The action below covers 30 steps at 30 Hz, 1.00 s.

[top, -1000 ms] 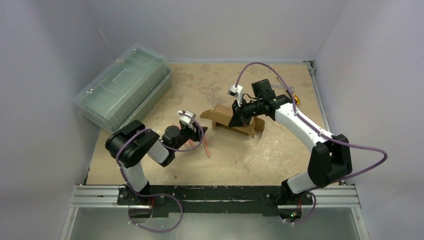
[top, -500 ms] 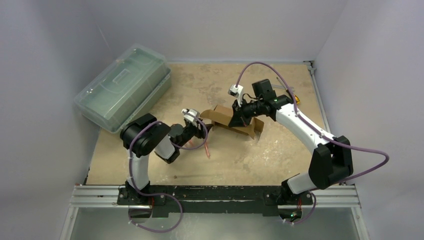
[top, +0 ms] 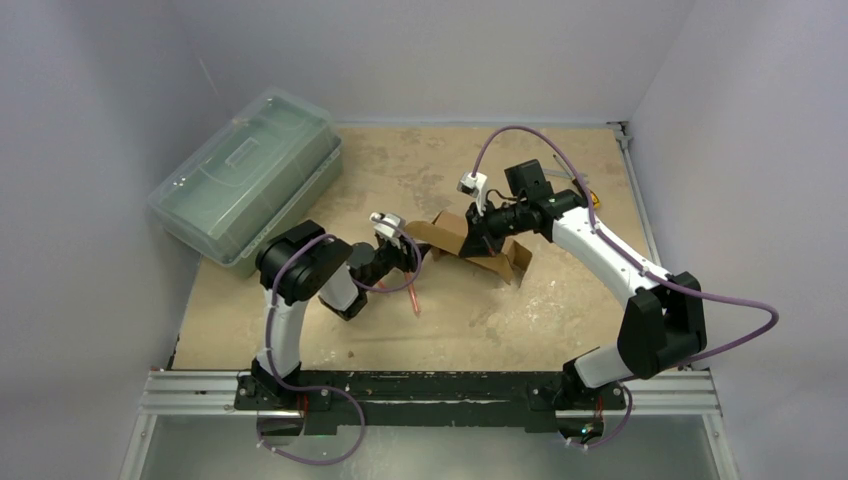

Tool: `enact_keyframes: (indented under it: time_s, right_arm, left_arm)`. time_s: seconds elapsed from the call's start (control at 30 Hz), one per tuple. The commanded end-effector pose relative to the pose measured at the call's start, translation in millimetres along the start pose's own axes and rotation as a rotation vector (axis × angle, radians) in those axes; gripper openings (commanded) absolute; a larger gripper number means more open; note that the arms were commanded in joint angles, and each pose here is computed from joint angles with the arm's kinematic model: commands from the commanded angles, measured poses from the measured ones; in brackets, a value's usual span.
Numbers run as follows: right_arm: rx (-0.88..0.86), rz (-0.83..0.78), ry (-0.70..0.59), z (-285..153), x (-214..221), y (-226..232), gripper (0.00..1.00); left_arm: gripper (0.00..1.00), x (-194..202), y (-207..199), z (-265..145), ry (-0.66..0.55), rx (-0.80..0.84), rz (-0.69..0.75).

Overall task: Fold the paper box
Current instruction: Fold the paper box at the center of the board.

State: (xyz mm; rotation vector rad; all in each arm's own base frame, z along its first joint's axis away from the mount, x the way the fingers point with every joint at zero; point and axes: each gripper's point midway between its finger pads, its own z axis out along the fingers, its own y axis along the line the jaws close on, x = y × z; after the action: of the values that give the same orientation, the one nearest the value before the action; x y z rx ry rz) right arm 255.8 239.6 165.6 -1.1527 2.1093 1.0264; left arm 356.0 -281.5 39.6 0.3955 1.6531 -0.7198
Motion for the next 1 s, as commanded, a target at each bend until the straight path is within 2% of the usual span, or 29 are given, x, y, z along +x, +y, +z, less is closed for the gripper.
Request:
enact_keyframes:
  time_s: [0.0,0.33,0.57,0.97]
  right_arm:
    - [-0.101,-0.012,-0.024,-4,-7,22,0.00]
    - [-0.125,0.071,-0.055,-7,-16,19,0.00]
    - [-0.180,0.152,-0.059,-5,-14,17,0.00]
    - [-0.193,0.239,-0.068,-10,-16,0,0.00]
  left_arm:
    - [0.53,-68,-22,6,-0.274,0.096,-0.033]
    - [0.55,-65,-26,1,-0.266,0.089,-0.025]
    - [0.56,-76,-36,8,-0.309,0.086,0.010]
    - [0.53,-88,-28,17,-0.357,0.012,0.007]
